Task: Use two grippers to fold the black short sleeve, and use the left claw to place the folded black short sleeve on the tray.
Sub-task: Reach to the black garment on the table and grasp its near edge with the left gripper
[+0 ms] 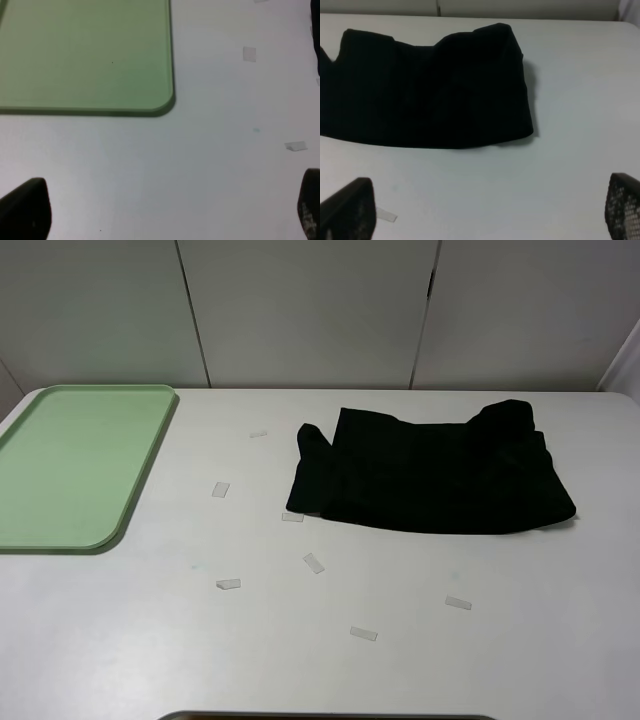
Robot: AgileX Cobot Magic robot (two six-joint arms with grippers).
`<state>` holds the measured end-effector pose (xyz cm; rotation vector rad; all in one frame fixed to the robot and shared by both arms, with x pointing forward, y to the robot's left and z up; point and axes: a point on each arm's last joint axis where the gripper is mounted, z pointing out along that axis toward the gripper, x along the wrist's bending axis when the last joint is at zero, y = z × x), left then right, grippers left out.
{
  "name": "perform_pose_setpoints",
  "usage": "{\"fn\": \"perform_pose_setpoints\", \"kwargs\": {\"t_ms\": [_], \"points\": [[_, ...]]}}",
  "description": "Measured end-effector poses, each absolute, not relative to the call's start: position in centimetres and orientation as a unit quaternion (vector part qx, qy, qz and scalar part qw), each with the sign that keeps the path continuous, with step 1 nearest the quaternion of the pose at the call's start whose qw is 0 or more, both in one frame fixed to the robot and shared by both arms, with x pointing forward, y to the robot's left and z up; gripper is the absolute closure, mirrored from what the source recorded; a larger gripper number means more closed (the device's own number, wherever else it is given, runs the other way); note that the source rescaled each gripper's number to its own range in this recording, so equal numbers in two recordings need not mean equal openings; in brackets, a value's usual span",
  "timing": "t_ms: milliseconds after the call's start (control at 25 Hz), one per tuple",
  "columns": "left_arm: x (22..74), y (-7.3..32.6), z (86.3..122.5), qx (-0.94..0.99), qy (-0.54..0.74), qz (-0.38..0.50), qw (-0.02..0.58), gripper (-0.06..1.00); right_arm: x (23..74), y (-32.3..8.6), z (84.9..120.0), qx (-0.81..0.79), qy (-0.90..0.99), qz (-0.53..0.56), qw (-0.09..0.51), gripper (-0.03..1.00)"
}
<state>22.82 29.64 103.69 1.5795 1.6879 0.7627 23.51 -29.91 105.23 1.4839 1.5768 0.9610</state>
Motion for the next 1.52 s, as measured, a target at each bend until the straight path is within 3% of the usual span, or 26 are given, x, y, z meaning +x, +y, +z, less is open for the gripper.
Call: {"fn": "perform_pose_setpoints", "kwargs": {"t_ms": [1520], "points": [[22.82,29.64,103.69,0.609,0.650,0.294,0.346,-0.04,23.53,-30.78,105.26,0.631,0.563,0.366,0.389,-0.03]]}}
